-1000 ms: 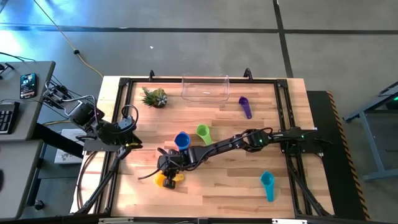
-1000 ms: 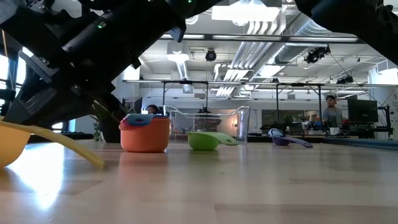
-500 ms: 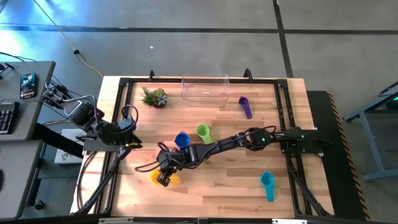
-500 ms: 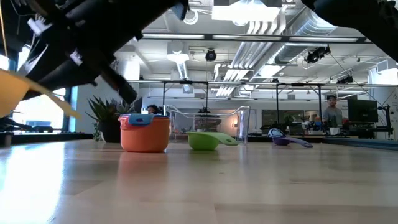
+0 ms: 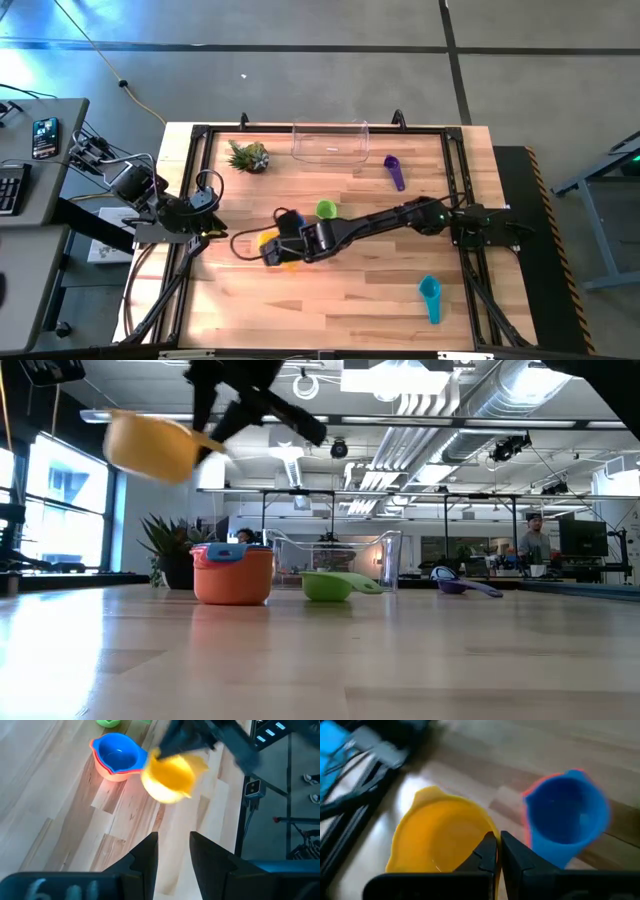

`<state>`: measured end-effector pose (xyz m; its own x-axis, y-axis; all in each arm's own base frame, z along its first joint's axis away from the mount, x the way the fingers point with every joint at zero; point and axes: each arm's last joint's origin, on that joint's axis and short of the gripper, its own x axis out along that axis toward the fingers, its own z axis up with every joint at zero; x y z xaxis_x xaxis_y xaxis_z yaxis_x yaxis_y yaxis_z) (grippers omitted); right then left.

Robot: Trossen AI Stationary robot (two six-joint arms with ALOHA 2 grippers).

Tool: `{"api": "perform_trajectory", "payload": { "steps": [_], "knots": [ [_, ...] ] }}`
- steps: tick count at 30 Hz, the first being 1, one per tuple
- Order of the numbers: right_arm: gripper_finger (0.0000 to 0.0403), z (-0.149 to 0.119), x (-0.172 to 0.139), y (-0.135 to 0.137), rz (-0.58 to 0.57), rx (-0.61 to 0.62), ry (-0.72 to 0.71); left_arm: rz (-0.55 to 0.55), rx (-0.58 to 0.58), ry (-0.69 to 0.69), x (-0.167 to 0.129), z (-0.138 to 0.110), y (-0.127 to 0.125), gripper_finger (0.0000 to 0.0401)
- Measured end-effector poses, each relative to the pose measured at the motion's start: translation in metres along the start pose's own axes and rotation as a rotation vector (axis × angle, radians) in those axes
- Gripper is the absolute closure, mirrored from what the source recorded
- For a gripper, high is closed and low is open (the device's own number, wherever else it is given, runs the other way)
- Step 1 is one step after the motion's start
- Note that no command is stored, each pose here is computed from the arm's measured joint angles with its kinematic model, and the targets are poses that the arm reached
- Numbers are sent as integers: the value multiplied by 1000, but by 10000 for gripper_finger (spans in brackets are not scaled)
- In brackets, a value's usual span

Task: Nest measuring cups in basket
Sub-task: Stack the yellow measuring cup on top of the blue measuring cup

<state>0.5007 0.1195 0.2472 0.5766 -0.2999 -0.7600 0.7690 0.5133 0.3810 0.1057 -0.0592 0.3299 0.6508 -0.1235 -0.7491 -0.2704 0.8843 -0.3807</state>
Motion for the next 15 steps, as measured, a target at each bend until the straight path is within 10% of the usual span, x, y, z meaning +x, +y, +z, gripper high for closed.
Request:
{"api": "perform_trajectory", "payload": {
  "steps": [15],
  "knots": [
    [403,4,11,-28,-244,270,-99,-3,18,-3,0,0,0,298]
  ]
}}
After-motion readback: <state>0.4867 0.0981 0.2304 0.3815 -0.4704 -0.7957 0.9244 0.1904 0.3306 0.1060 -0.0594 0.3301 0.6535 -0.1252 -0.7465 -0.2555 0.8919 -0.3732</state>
